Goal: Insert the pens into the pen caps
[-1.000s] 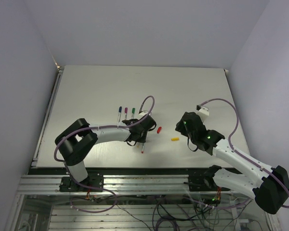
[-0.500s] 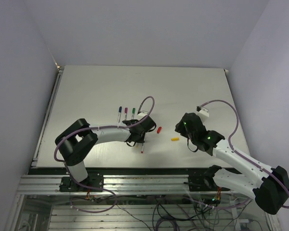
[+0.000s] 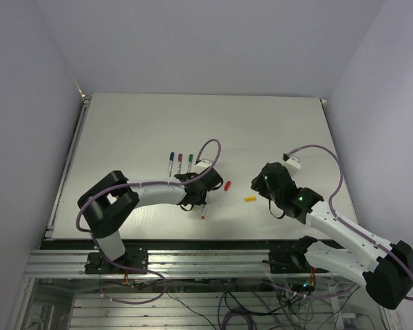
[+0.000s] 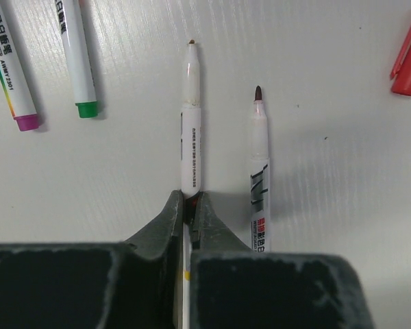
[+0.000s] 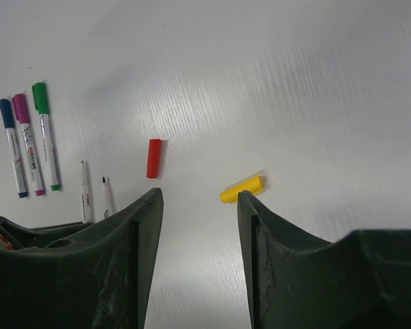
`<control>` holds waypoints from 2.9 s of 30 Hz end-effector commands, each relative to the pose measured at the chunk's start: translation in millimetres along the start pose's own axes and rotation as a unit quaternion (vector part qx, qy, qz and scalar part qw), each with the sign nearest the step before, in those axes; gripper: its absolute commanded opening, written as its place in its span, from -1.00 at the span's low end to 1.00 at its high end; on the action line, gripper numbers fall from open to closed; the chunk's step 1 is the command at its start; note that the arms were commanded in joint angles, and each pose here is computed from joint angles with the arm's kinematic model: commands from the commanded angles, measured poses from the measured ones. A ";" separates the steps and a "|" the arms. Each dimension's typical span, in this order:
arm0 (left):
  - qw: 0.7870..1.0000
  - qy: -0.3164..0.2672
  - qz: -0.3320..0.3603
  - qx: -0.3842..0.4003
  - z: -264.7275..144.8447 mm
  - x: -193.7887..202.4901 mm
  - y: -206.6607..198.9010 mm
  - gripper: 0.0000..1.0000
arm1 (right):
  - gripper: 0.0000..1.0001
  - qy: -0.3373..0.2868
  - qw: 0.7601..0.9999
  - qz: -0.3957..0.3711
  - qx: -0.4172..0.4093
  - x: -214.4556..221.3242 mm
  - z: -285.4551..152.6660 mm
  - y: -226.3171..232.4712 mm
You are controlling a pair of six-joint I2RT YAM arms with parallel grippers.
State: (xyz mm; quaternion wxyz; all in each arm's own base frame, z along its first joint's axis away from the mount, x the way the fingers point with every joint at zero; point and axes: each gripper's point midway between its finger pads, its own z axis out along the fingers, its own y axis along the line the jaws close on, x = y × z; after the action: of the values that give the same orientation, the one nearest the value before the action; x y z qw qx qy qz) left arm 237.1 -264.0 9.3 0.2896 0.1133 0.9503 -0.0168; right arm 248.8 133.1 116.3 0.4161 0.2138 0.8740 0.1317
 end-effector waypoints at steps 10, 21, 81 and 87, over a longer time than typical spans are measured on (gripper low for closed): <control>0.999 0.028 0.017 -0.016 -26.5 24.2 29.7 -0.86 | -0.17 0.099 0.993 0.031 0.059 59.5 1.7 -33.9; 0.996 -0.082 0.010 0.038 -92.7 -39.4 28.6 -0.86 | 0.16 0.100 0.992 0.031 0.069 65.8 19.7 -23.1; 0.990 -0.071 0.081 0.086 -87.7 -12.1 28.2 -0.86 | -0.07 0.117 0.946 0.136 0.269 95.0 52.7 -50.7; 0.990 -0.079 0.077 0.087 -92.2 -15.7 29.3 -0.86 | -0.32 0.137 0.939 0.124 0.292 102.3 47.2 -60.0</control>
State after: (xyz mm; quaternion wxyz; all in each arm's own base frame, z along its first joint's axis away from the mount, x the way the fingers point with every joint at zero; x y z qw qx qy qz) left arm 204.6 -223.3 87.8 0.3411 0.2064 0.9143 -0.0717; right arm 235.3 148.4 12.0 0.2288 0.4091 0.8833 -0.0030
